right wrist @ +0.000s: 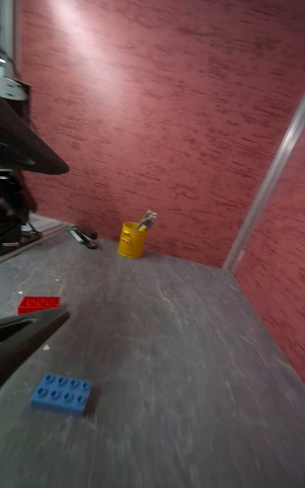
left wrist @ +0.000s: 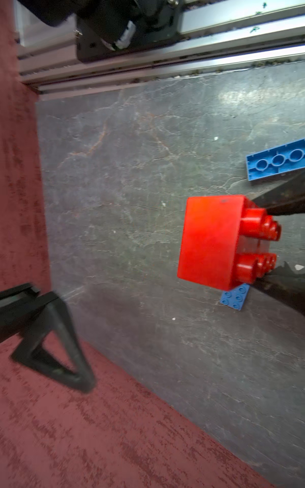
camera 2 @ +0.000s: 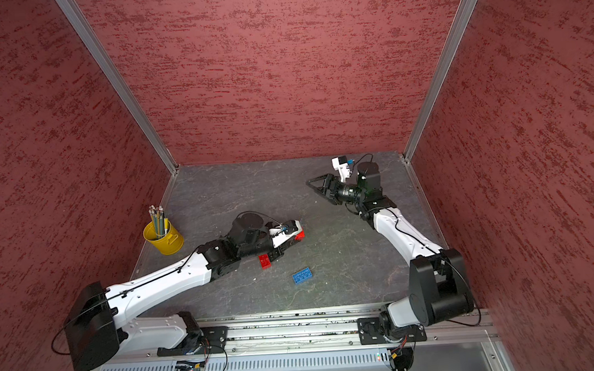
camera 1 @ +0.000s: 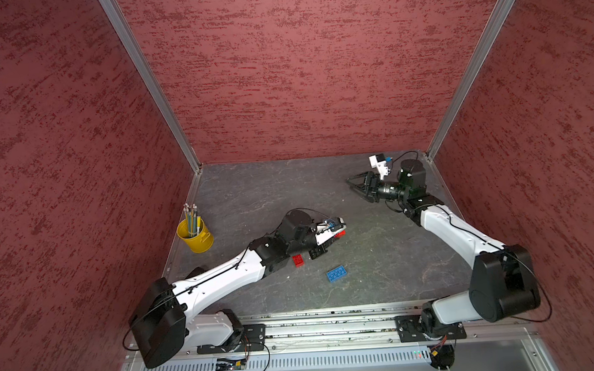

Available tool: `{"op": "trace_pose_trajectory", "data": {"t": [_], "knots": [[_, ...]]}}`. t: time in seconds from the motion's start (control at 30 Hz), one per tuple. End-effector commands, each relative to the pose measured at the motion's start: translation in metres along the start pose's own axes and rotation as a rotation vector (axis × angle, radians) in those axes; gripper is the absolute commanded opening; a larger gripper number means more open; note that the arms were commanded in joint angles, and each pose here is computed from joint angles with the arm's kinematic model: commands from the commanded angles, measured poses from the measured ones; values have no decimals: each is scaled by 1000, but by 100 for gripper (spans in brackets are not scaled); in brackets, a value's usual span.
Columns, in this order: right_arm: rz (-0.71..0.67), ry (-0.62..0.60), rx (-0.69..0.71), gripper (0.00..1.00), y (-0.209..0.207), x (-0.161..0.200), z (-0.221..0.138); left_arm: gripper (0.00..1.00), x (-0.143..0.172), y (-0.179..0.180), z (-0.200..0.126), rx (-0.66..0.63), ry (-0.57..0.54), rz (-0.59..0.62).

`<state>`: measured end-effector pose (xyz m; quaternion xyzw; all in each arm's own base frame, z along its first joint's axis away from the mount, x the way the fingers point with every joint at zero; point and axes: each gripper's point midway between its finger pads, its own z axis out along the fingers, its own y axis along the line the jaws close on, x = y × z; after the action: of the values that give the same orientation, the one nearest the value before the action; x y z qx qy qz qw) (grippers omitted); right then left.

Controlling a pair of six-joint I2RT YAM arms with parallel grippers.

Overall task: Assemble a rectangle with lego
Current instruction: Place the lego brick at the center of the board.

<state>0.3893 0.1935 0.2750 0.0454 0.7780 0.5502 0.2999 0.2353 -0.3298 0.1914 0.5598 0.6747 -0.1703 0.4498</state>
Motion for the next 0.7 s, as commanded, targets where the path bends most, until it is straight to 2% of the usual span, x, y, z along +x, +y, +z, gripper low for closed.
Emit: {"op": "trace_pose_trajectory", "data": {"t": [0.0,0.1,0.23,0.5,0.67], "knots": [[20,-145,426,76,-76,-21,-25,19,55,-12,4,23,315,82],[10,-181,567,76,-103,-22,-38,19,68,-16,12,46,451,124],[14,-200,618,75,-120,-16,-44,20,79,-19,24,78,583,150],[16,-189,648,75,-134,-6,-47,22,107,-18,49,96,732,194],[23,-177,651,76,-140,0,-45,25,118,-20,63,109,771,204]]}}
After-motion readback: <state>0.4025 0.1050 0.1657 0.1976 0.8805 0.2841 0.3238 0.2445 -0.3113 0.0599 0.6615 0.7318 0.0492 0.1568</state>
